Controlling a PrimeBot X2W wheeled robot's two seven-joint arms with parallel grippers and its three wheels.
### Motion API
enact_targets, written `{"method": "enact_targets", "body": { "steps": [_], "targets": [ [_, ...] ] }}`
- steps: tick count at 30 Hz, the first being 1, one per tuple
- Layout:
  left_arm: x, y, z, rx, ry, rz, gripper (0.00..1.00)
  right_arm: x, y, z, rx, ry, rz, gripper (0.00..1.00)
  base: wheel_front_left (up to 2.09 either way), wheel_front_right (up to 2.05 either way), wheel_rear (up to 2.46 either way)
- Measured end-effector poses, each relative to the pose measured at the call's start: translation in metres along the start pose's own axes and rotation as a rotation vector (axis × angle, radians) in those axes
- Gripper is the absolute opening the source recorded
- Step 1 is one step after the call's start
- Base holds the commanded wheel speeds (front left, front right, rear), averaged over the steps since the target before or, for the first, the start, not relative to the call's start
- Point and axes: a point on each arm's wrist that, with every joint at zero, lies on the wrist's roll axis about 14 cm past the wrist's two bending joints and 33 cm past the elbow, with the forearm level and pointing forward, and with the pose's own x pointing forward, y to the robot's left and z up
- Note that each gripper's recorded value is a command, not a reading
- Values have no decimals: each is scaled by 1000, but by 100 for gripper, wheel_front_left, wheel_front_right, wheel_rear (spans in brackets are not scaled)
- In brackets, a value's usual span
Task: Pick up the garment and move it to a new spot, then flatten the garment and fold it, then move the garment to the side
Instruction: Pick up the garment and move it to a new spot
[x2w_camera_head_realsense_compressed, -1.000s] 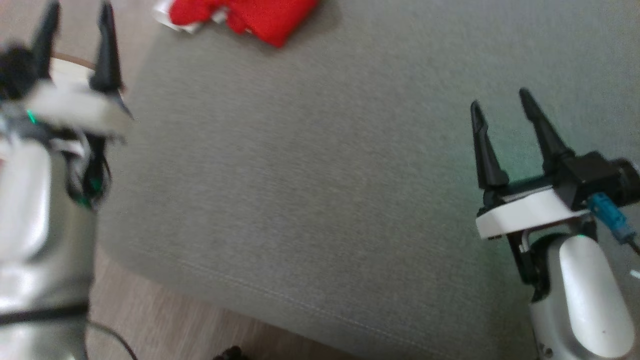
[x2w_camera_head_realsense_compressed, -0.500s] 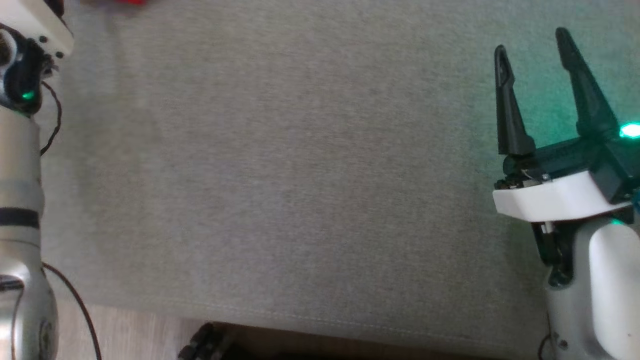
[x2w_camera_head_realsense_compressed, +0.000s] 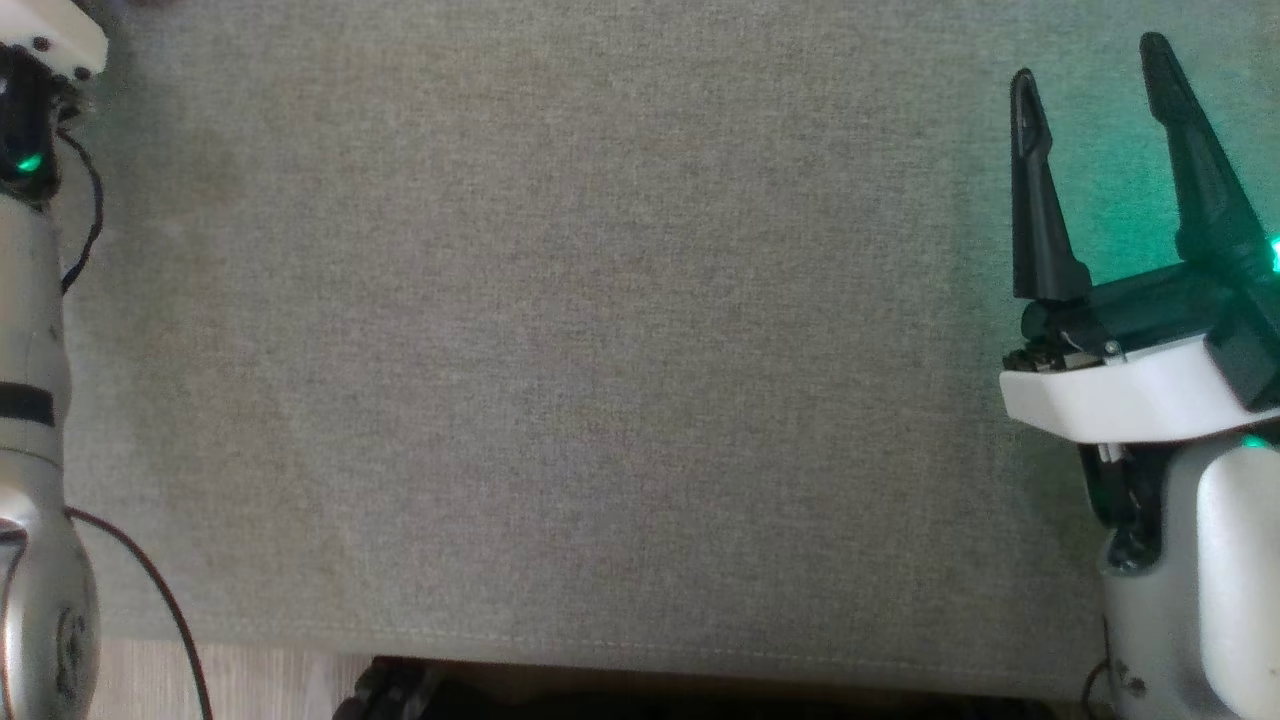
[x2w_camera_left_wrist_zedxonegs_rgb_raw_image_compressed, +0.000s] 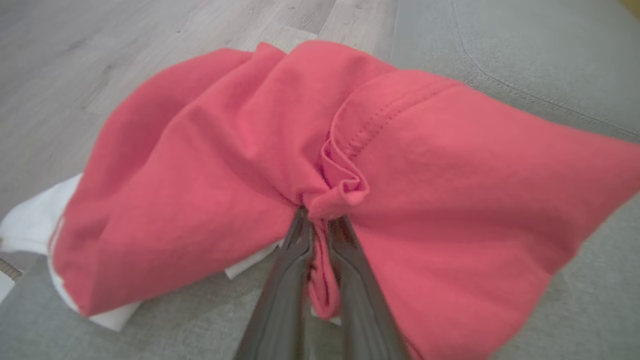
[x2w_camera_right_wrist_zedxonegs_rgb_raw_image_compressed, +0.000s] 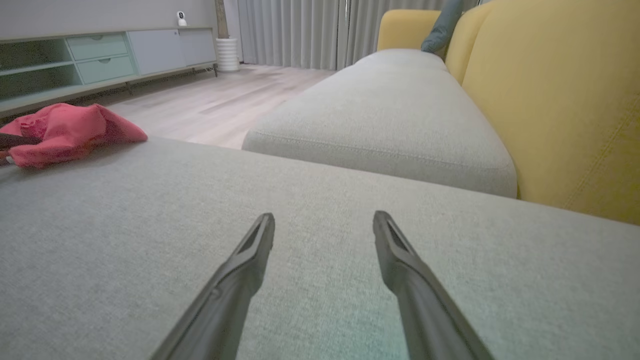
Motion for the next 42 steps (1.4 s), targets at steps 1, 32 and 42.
{"method": "enact_targets", "body": {
  "steps": [1,32,42],
  "targets": [
    [-1,-3,4,13,-14,-10,0,0,0,4,0,-10,0,100,0,0,0],
    [-187,-283,31,62,-248,-727,0,-120,-59,88,84,-229,-236,100,0,0,0],
    [-193,-337,-43,14,-120,-803,0,-147,-80,65,99,-179,-323,100,0,0,0]
  ]
}}
